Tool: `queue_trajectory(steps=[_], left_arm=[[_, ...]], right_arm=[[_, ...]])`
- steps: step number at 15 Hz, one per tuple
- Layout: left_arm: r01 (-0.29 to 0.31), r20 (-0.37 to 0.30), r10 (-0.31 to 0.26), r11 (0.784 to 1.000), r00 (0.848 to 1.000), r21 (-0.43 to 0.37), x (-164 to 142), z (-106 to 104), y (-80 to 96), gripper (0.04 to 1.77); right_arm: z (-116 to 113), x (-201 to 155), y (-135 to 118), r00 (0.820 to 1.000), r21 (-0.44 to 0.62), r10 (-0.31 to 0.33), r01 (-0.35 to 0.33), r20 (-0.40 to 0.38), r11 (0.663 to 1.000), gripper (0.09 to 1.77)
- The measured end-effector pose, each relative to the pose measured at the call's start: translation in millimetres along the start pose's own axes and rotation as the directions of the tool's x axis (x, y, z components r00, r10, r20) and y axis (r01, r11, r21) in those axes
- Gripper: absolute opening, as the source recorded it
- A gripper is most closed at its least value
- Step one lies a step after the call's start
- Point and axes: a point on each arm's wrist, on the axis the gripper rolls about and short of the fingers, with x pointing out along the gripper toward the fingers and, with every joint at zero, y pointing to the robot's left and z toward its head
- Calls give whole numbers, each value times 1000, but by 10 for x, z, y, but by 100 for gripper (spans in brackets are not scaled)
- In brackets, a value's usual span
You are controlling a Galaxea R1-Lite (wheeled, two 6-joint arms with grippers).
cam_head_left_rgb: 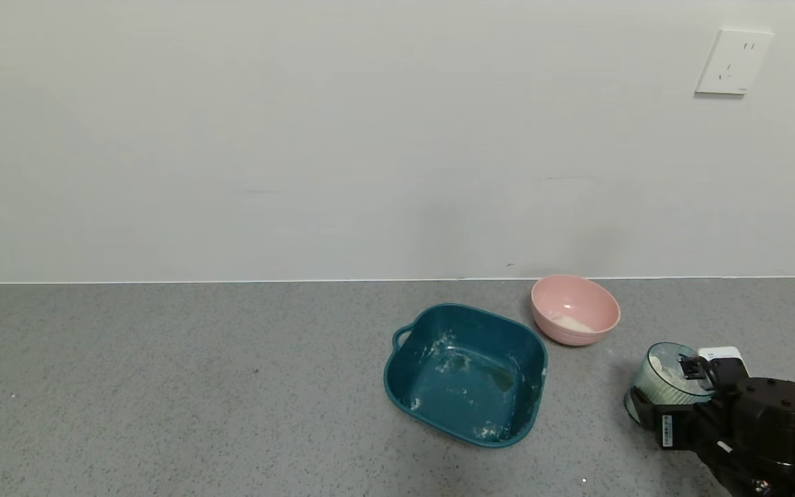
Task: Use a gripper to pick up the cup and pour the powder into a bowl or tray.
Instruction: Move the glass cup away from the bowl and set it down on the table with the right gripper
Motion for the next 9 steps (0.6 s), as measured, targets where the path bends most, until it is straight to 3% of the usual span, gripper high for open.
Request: queue_trajectory(steps=[6, 9], left_arm=[[0, 0, 0, 1000, 1000, 0, 0, 0, 0, 172], [0, 0, 0, 1000, 1000, 0, 0, 0, 0, 172]], right_arm=[[84, -261, -85, 999, 14, 6, -7, 42, 1000, 170], [168, -346, -153, 995, 41, -52, 49, 86, 998, 170]])
